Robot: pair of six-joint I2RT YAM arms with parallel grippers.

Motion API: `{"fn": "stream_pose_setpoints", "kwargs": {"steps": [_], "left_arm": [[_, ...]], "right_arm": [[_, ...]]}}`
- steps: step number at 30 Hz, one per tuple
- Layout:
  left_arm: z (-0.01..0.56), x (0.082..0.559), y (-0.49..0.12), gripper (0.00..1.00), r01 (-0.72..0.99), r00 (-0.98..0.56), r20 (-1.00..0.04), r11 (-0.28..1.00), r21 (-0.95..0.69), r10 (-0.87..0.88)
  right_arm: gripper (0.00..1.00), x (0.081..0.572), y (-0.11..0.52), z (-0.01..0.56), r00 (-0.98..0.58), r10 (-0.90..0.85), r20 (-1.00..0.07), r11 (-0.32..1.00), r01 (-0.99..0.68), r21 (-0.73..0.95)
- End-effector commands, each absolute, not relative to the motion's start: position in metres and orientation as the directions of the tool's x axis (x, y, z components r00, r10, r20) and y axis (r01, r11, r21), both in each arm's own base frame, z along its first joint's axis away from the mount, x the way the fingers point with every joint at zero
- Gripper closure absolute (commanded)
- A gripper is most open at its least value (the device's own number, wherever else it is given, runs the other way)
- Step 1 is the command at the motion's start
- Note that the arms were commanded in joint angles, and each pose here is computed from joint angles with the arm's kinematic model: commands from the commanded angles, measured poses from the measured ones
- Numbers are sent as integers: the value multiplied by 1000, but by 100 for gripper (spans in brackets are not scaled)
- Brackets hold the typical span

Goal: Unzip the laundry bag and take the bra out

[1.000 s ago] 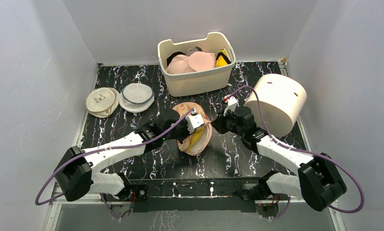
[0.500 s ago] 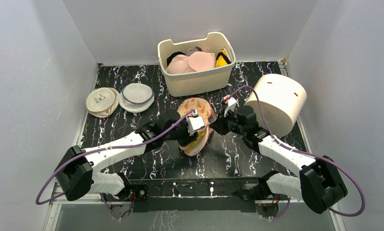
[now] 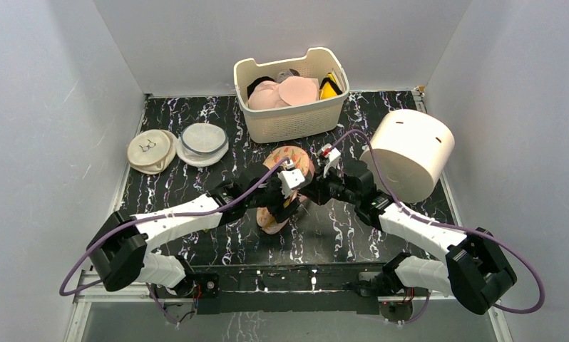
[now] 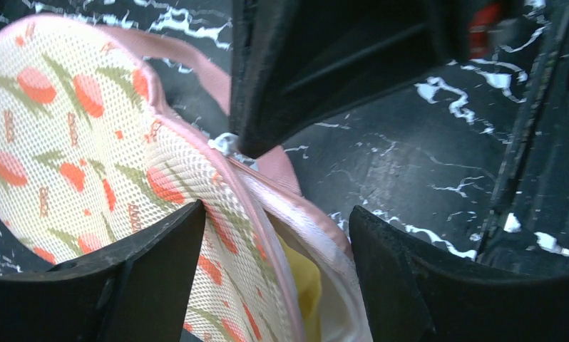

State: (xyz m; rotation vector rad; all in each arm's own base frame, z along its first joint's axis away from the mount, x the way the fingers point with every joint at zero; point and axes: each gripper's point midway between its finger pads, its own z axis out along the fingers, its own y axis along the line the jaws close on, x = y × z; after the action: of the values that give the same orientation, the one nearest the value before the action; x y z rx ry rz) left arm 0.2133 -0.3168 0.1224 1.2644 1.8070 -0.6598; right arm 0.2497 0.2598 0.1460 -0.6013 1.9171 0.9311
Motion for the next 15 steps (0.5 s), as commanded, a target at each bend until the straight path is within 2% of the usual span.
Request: {"fn": "stream_pose_setpoints", "kwargs": {"steps": [1,4,12,15], "left_arm": [[124,229,-315,31,899,-194,-835,434,59,516],[124,229,-314,38,903,-181,-830,424,72,527],[131,234,-305,72,895,-146,-814,426,134,562],[137,234,-304,79,895,-124,-822,420,148,555]], "right_arm": [[100,254,273,168,-418,7,-909,569,-746,347],[100,254,273,167,-418,5,-909,572,-744,345],[100,257,265,161,-415,12,-910,613,-716,334],[100,262,261,158,-422,13,-907,641,-693,332]]}}
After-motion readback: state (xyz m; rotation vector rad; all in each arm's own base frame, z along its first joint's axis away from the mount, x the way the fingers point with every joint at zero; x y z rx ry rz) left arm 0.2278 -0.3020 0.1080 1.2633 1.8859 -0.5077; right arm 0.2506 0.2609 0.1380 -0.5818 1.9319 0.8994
